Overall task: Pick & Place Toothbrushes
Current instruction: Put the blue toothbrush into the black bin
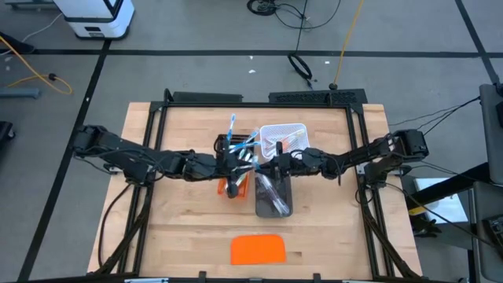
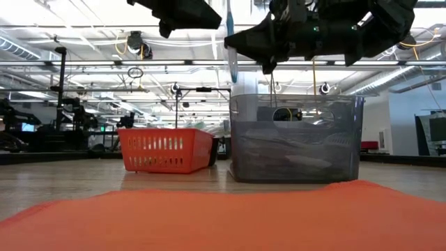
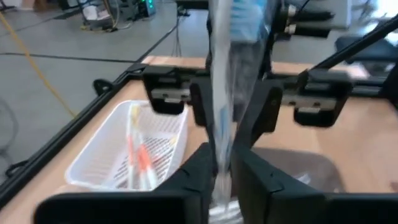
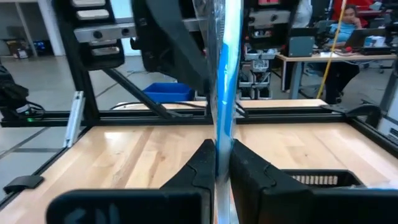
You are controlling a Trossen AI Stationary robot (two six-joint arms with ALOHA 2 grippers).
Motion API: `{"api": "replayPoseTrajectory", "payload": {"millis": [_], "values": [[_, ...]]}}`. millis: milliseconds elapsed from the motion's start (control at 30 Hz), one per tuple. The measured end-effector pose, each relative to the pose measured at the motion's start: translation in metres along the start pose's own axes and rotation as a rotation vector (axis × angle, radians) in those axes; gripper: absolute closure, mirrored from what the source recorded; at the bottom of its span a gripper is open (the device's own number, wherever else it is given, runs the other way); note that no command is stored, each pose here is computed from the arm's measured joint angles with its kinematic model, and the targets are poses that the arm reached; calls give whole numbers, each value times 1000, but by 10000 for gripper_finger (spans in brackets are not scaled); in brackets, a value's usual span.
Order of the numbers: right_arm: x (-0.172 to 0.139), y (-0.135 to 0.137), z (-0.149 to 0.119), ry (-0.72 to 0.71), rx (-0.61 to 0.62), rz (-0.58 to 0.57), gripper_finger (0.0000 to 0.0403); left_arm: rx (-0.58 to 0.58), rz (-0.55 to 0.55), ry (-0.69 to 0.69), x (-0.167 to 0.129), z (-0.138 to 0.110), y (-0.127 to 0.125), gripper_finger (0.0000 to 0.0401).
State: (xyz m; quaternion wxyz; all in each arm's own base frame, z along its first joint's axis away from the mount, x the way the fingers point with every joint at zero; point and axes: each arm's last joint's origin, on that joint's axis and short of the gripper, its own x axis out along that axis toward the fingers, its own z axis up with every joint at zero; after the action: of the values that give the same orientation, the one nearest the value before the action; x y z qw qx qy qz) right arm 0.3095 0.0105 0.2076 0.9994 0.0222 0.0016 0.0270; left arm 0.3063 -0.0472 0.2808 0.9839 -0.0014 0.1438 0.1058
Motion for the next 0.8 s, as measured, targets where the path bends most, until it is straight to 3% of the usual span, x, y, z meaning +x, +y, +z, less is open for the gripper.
{"api": "replayPoseTrajectory", "payload": {"millis": [233,467,667,800], "values": [[-2,-16,4,-23,12,-47,387,32,18,54,-2,-5,2,294],[-4,-46,4,0,66,-145,387,14,18,74,-2,-7,1,284],[16,-63,22,216,25,-205,387,11,17,66,-2,-6,1,283],[29,-65,41,238,-17,-197,387,11,17,67,-2,-6,1,283]]}}
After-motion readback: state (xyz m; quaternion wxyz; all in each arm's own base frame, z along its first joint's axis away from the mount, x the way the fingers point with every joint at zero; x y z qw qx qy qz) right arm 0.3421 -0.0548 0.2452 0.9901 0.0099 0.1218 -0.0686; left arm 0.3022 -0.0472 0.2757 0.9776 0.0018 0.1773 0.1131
